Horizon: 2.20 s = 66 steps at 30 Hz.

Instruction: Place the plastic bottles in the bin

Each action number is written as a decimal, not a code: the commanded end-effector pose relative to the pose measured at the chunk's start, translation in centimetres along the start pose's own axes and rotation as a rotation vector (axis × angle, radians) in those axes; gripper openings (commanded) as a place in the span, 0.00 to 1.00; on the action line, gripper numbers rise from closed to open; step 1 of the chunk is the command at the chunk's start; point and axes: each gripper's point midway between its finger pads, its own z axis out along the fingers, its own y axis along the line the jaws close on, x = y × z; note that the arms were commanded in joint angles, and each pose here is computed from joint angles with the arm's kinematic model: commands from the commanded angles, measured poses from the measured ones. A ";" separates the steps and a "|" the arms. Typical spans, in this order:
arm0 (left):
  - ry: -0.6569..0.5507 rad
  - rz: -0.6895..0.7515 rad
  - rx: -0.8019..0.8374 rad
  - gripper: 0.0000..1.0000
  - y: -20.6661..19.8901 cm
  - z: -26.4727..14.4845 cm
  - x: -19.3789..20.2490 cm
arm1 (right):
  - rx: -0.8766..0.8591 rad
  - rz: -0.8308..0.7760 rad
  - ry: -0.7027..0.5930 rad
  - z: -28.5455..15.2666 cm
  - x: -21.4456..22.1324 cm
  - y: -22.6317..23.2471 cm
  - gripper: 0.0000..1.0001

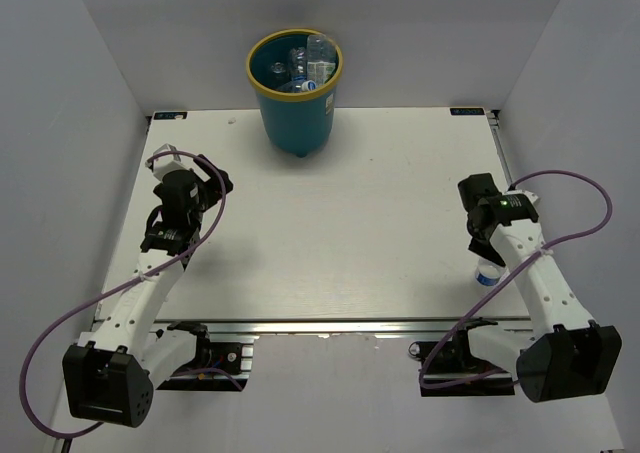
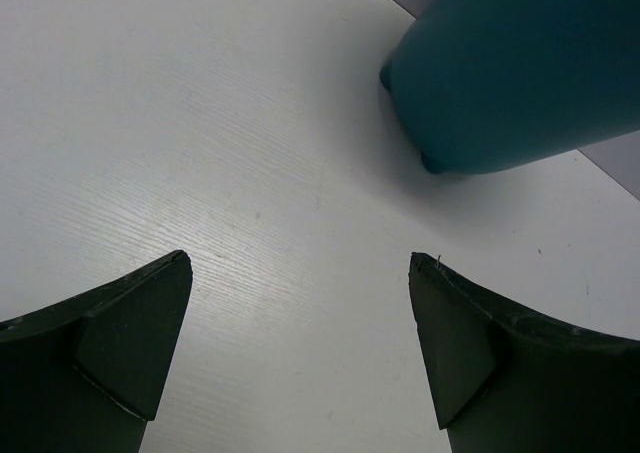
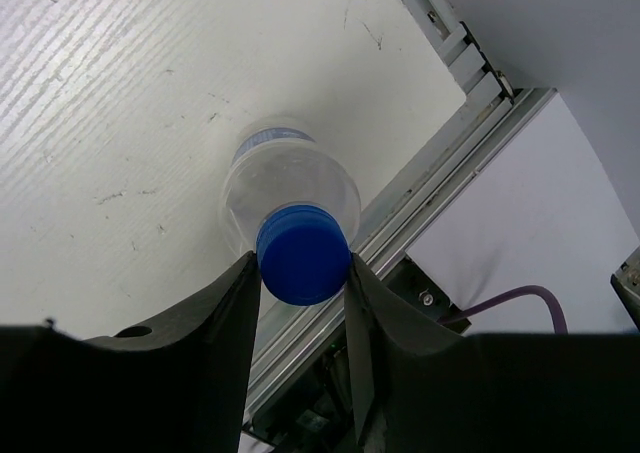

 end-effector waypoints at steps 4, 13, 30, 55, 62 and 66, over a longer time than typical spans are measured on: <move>-0.022 -0.011 0.013 0.98 -0.4 -0.5 -0.8 | -0.148 0.030 -0.149 -2.3 -3.6 0.9 0.00; -0.014 -0.006 0.001 0.98 -0.2 -0.6 -0.6 | -1.072 -0.190 -0.573 -18.2 -11.4 11.8 0.00; 0.018 0.018 -0.049 0.98 0.6 0.5 0.3 | -1.419 -0.233 -1.161 -41.6 -21.7 28.9 0.00; 0.071 0.048 -0.091 0.98 1.2 2.4 1.9 | -1.317 -0.082 -1.316 -37.8 -24.7 46.1 0.81; 0.070 0.047 -0.092 0.98 1.2 2.5 1.8 | -1.336 -0.091 -1.358 -40.0 -25.3 43.8 0.89; 0.076 0.047 -0.089 0.98 1.1 2.6 2.0 | -1.339 -0.122 -1.372 -41.6 -25.6 41.7 0.89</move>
